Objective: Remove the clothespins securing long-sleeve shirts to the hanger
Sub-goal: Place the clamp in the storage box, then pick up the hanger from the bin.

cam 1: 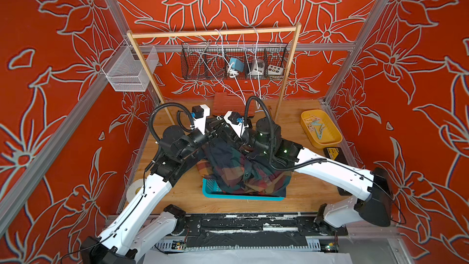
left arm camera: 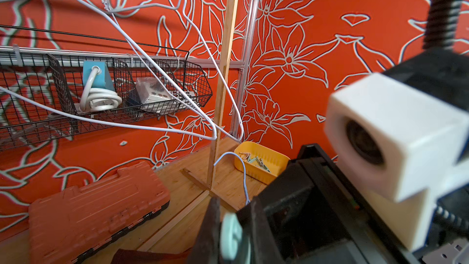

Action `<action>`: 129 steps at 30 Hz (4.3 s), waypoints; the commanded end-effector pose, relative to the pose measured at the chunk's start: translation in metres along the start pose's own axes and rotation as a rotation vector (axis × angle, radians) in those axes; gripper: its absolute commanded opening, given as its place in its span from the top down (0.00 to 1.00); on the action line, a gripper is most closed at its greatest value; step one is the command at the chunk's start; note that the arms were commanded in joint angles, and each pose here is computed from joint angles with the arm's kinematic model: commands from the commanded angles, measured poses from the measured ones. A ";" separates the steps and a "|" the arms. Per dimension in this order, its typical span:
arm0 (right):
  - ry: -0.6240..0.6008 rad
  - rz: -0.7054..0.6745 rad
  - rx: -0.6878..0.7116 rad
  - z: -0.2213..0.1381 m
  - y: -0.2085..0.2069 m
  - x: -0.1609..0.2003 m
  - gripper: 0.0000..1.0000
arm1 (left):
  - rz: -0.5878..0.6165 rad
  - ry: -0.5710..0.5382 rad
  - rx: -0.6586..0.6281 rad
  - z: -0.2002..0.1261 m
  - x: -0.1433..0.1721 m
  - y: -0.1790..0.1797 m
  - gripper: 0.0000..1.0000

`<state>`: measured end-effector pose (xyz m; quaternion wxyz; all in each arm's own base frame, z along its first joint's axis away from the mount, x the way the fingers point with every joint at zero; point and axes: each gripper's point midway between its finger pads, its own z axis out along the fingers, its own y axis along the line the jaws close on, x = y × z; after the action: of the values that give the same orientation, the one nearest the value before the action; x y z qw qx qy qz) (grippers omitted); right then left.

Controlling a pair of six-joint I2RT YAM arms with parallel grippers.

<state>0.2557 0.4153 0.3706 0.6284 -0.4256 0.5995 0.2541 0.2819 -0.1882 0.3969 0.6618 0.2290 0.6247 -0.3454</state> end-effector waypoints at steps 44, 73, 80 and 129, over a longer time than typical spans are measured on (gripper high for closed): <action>0.194 0.401 0.315 -0.153 -0.105 0.099 1.00 | 0.087 -0.090 -0.040 -0.020 -0.036 -0.008 0.10; 0.236 1.113 0.958 -0.246 -0.374 0.335 0.72 | 0.084 -0.024 -0.137 -0.023 -0.017 0.010 0.08; 0.224 1.108 1.002 -0.254 -0.386 0.334 0.46 | 0.080 -0.018 -0.127 -0.022 -0.015 0.010 0.08; 0.182 0.804 -0.269 -0.056 -0.081 0.142 0.59 | 0.032 0.028 -0.142 -0.022 0.008 0.022 0.07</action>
<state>0.3086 0.2899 0.2335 0.3331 -0.2381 0.7585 0.5070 0.2828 -0.1580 0.3886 0.6752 0.1914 0.6529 -0.2850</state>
